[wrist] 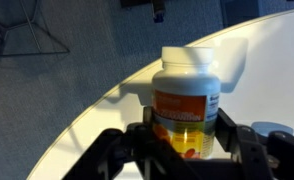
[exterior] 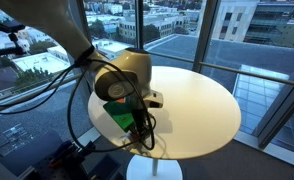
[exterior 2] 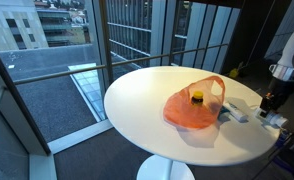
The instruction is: Put the bottle with the orange label in the plastic bag
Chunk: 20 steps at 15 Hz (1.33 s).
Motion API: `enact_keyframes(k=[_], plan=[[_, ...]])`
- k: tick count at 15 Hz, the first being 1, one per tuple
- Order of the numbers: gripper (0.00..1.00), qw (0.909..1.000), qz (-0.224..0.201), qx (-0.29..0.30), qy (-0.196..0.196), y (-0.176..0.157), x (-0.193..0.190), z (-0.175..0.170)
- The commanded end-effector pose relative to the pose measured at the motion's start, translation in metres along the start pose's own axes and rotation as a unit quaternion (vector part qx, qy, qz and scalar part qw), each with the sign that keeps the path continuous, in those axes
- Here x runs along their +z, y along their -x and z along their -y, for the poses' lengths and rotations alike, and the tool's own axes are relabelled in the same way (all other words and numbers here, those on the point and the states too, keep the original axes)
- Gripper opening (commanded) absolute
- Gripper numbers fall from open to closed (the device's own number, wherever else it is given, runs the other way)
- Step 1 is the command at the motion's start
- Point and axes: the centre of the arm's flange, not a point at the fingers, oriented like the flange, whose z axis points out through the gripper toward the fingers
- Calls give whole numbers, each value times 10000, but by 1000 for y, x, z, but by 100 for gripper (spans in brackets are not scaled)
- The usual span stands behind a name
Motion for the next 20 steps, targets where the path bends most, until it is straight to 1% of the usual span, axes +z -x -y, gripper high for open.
enact_keyframes(k=[1, 4, 7, 13, 17, 20], plan=[[35, 9999, -24, 76, 68, -8, -27, 4], [35, 10000, -4, 40, 70, -18, -47, 14], [35, 9999, -33, -83, 121, -29, -72, 32], [35, 9986, 26, -521, 128, -47, -115, 86], [35, 9958, 9, -903, 175, -49, -141, 126], [35, 9919, -6, -1251, 199, -48, -155, 157]])
